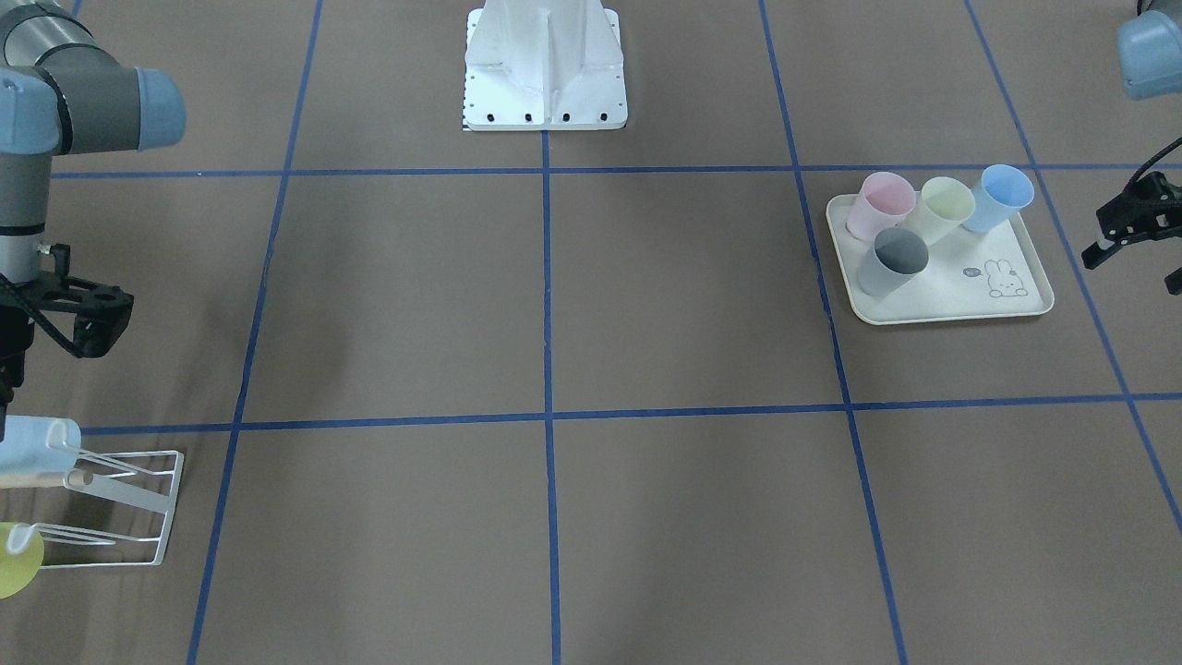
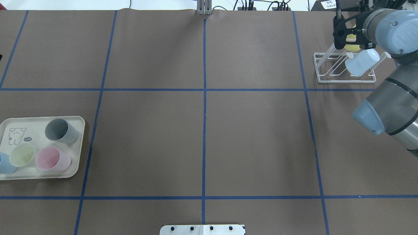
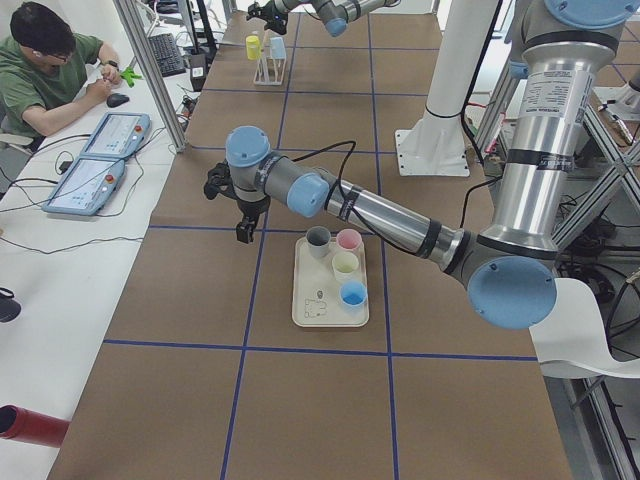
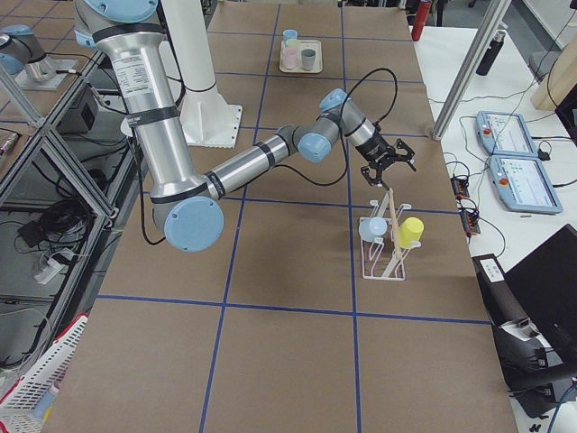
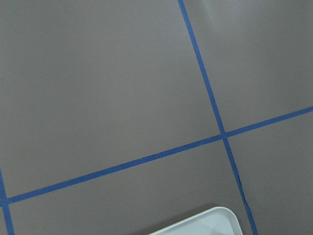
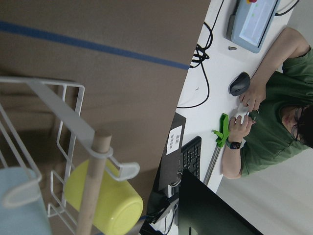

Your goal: Transfer IKEA cup to right arm and place on rack

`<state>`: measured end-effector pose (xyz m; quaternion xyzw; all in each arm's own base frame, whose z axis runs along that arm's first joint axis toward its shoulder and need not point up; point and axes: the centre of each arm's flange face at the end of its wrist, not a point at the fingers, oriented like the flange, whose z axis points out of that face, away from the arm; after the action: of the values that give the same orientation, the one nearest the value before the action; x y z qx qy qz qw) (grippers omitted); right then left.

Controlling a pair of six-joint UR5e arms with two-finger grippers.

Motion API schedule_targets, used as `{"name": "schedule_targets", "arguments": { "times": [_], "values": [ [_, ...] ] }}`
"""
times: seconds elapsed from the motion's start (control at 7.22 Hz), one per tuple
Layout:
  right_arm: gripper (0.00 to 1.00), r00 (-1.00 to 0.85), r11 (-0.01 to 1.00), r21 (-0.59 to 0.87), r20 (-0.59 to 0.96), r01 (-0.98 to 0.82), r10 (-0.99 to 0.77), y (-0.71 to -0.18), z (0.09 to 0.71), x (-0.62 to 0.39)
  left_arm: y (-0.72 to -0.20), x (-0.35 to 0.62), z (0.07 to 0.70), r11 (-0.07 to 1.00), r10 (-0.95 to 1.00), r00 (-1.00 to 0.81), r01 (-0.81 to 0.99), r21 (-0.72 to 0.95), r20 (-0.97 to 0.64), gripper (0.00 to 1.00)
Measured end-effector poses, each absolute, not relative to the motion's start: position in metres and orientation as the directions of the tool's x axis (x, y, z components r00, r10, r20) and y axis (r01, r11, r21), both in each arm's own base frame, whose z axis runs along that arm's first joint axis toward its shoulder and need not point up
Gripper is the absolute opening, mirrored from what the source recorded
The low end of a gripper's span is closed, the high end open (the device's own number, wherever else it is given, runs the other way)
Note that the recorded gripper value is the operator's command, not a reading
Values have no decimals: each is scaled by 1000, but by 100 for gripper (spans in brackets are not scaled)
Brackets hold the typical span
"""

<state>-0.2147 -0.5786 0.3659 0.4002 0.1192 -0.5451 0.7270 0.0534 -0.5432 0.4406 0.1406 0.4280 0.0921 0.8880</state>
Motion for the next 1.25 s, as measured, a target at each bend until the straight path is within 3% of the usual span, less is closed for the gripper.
{"name": "schedule_targets", "arguments": {
  "times": [0.28, 0.55, 0.97, 1.25],
  "values": [
    [98, 638, 259, 714, -328, 650, -696, -560, 339, -222, -539, 69, 439, 948, 266, 639, -37, 317, -722, 100],
    [99, 751, 469, 819, 73, 330, -656, -549, 308, -237, -521, 109, 441, 953, 244, 630, -16, 301, -737, 100],
    [99, 731, 621, 775, 353, 122, -585, -533, 277, -262, -494, 185, 444, 963, 210, 620, 2, 269, -756, 100],
    [99, 664, 735, 658, 478, 162, -575, -521, 239, -295, -479, 206, 456, 969, 207, 625, -26, 245, -752, 100]
  ]
}}
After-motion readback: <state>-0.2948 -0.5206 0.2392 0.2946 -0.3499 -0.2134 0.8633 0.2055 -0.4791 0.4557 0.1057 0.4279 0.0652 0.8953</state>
